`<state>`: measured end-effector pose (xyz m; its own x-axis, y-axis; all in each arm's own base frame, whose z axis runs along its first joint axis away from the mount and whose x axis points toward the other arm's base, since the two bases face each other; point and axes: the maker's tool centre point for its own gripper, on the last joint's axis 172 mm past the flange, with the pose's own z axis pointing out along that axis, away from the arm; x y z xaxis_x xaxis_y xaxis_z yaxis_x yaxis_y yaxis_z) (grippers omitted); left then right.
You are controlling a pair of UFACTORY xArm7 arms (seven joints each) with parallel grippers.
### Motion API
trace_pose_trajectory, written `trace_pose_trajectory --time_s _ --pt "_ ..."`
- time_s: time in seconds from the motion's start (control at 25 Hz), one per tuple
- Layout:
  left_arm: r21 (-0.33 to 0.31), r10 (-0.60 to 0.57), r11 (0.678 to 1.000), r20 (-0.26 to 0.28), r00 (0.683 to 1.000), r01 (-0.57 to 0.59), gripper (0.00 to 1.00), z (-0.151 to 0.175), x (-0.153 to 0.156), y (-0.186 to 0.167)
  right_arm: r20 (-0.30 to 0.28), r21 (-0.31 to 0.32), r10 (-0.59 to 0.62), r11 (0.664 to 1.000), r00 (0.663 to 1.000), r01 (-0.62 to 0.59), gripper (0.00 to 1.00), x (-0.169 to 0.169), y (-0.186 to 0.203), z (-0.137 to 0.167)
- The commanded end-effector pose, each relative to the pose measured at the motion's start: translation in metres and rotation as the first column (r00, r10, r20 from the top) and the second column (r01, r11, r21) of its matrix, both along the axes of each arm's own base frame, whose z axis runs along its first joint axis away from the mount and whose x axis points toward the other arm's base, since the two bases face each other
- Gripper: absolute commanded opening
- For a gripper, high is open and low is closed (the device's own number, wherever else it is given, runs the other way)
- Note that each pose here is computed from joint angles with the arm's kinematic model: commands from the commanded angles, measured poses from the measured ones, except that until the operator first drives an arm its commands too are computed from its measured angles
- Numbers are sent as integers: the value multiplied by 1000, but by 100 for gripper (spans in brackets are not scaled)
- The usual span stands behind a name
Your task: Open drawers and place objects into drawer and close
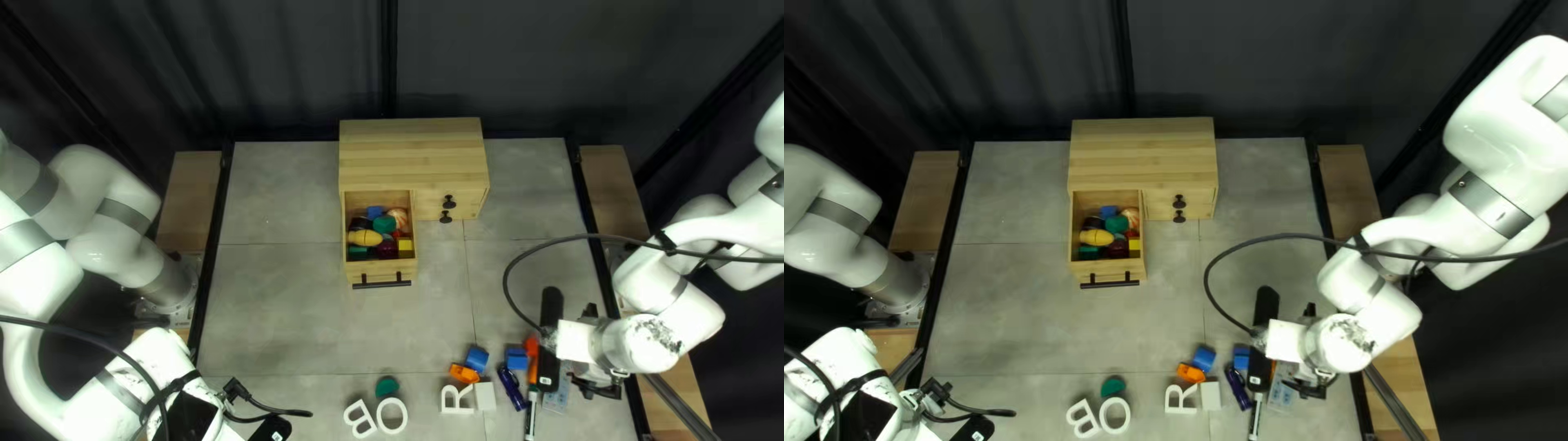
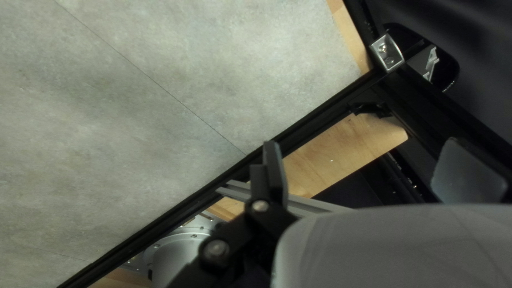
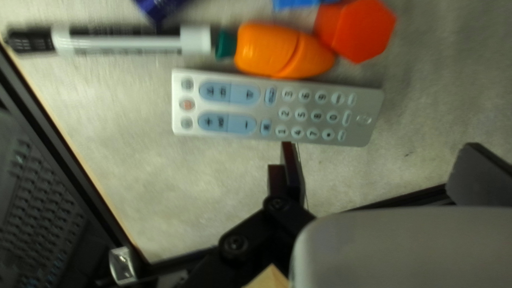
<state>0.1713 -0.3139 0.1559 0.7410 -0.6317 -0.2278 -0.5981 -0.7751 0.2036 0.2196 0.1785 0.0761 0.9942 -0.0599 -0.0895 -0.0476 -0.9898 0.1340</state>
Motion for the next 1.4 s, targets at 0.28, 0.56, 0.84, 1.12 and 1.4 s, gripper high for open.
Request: trace_pose_trajectory --time_s 0.28,0.56,0.84,1.12,1.4 --pt "0 0 1000 0 1000 0 100 0 0 0 -9 -11 39 999 999 -40 100 15 -13 1" --pt "0 0 1000 0 1000 0 100 0 0 0 -7 -21 68 997 998 -68 100 12 -10 -1" --pt "0 0 1000 0 1000 0 100 0 0 0 -47 -57 363 929 931 -365 100 32 -16 -8" --pt "0 0 1000 0 1000 0 100 0 0 0 -52 -57 482 873 875 -484 100 34 -15 -13" --pt "0 0 1000 0 1000 0 100 0 0 0 -72 -51 583 808 809 -587 100 53 -18 -13"
